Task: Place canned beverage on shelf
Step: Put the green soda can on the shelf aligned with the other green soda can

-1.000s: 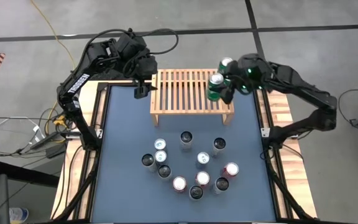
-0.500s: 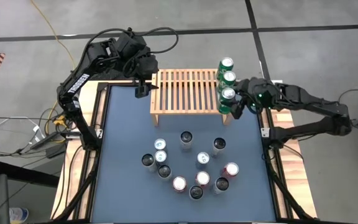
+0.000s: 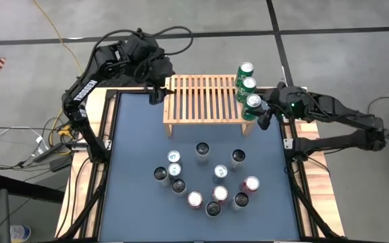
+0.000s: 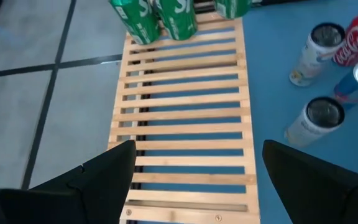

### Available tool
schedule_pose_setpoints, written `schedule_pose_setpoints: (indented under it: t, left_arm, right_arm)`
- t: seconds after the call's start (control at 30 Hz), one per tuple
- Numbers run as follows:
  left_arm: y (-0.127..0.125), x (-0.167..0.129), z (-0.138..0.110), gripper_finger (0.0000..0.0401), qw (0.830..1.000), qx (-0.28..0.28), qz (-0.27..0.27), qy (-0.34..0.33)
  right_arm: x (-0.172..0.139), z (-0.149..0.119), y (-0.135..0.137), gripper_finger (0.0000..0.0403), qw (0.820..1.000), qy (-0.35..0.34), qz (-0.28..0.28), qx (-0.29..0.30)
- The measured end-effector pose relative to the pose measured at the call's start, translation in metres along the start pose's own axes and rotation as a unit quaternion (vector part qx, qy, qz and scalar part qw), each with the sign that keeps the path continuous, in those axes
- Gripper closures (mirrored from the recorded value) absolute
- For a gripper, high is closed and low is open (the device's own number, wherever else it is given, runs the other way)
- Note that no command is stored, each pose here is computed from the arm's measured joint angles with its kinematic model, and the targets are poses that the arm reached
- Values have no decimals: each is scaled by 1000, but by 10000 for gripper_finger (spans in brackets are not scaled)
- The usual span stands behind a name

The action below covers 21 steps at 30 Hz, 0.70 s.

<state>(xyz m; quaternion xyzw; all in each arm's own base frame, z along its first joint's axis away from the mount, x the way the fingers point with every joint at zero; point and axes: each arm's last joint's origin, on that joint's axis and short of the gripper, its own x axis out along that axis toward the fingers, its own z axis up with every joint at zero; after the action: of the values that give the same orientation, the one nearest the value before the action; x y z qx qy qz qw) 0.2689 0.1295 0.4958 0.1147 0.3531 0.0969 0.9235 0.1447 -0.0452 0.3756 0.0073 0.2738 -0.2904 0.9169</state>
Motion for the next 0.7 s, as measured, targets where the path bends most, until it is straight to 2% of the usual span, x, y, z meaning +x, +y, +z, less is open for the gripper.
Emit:
schedule_pose_setpoints:
  t: [0.3,0.53,0.7]
  left_arm:
    - [1,0,3,65,1000,-23,7,-14]
    - [3,0,4,65,999,-24,23,-17]
    - [3,0,4,65,999,-24,26,-18]
  right_arm:
    - [9,-2,-12,197,1000,6,22,-8]
    - [23,-18,-20,197,999,-17,29,5]
    - [23,-17,-22,193,998,-39,46,4]
